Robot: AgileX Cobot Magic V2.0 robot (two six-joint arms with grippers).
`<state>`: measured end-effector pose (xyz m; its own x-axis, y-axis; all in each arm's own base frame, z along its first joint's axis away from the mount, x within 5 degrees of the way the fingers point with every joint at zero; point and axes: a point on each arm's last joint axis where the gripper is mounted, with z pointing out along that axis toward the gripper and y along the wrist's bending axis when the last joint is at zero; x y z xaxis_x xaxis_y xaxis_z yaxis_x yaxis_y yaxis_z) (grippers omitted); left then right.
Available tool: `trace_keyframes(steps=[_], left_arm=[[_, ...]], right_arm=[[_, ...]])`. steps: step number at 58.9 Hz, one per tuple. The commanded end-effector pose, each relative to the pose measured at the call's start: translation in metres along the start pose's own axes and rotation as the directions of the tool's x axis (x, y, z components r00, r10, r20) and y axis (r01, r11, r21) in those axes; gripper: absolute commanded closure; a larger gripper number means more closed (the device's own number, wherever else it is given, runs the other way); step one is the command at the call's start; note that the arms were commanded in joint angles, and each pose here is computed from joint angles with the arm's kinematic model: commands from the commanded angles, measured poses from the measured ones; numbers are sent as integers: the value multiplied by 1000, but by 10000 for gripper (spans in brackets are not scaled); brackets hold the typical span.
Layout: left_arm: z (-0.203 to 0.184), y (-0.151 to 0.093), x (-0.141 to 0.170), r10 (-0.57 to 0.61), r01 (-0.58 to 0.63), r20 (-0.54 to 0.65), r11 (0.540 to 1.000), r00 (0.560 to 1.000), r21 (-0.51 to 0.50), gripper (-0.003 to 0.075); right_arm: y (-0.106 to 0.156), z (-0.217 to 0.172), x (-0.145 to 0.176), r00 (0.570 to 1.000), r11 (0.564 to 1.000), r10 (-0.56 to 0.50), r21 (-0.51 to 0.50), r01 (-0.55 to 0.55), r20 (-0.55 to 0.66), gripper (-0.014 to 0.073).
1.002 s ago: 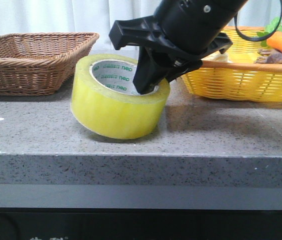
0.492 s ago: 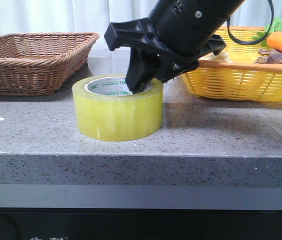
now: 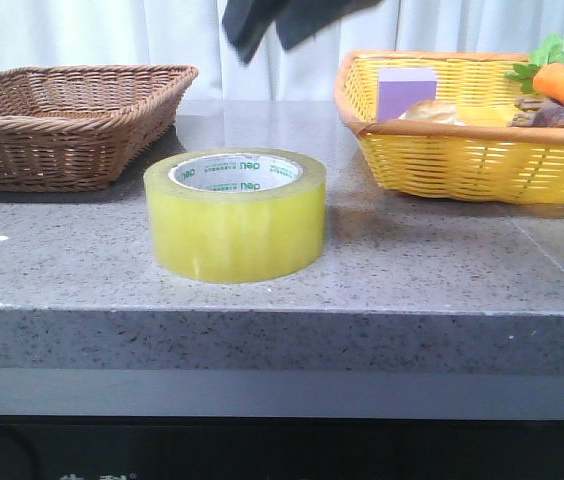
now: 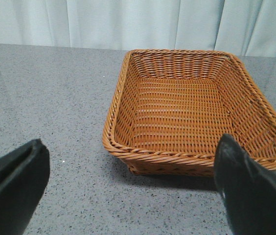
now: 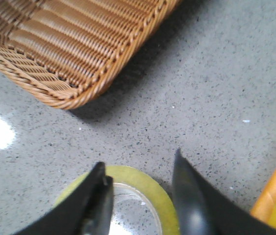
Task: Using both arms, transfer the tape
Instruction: 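Open the right gripper and withdraw it from the tape roll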
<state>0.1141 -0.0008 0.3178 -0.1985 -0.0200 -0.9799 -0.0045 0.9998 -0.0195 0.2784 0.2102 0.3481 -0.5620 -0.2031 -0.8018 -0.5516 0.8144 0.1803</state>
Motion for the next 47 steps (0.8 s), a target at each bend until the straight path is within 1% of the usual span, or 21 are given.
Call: trace_keyframes(steps=[1,3,9,13,17,22,28,32,40,47], left_arm=[[-1,-1,-16,-1,0,99,1000,995,11,48],[-1,-1,-16,-1,0,99,1000,995,11,48],[-1,-1,-16,-1,0,99,1000,995,11,48],[-1,-1,-16,-1,0,99,1000,995,11,48],[-1,-1,-16,-1,0,99,1000,995,11,48],[-1,-1,-16,-1,0,99,1000,995,11,47],[-1,-1,-16,-1,0,99,1000,995,11,47],[-1,-1,-16,-1,0,99,1000,995,11,48],[-1,-1,-16,-1,0,99,1000,995,11,48],[-1,-1,-16,-1,0,99,1000,995,11,47]], right_arm=[[6,-31,-23,992,1000,-6,-20,8,130,463],[6,-35,-24,990,1000,-6,-20,8,138,520],[7,-43,-26,987,1000,-22,-14,24,159,644],[4,-52,-29,983,999,-36,4,36,179,690],[-2,-65,-32,979,999,-32,21,28,203,684],[-16,-86,-35,973,998,-14,62,-1,229,685],[-41,-119,-33,968,988,21,142,-58,252,685],[-51,-141,-27,958,978,35,185,-91,285,685],[-68,-173,1,945,950,64,270,-157,321,685],[-66,-191,34,939,939,71,295,-177,337,685]])
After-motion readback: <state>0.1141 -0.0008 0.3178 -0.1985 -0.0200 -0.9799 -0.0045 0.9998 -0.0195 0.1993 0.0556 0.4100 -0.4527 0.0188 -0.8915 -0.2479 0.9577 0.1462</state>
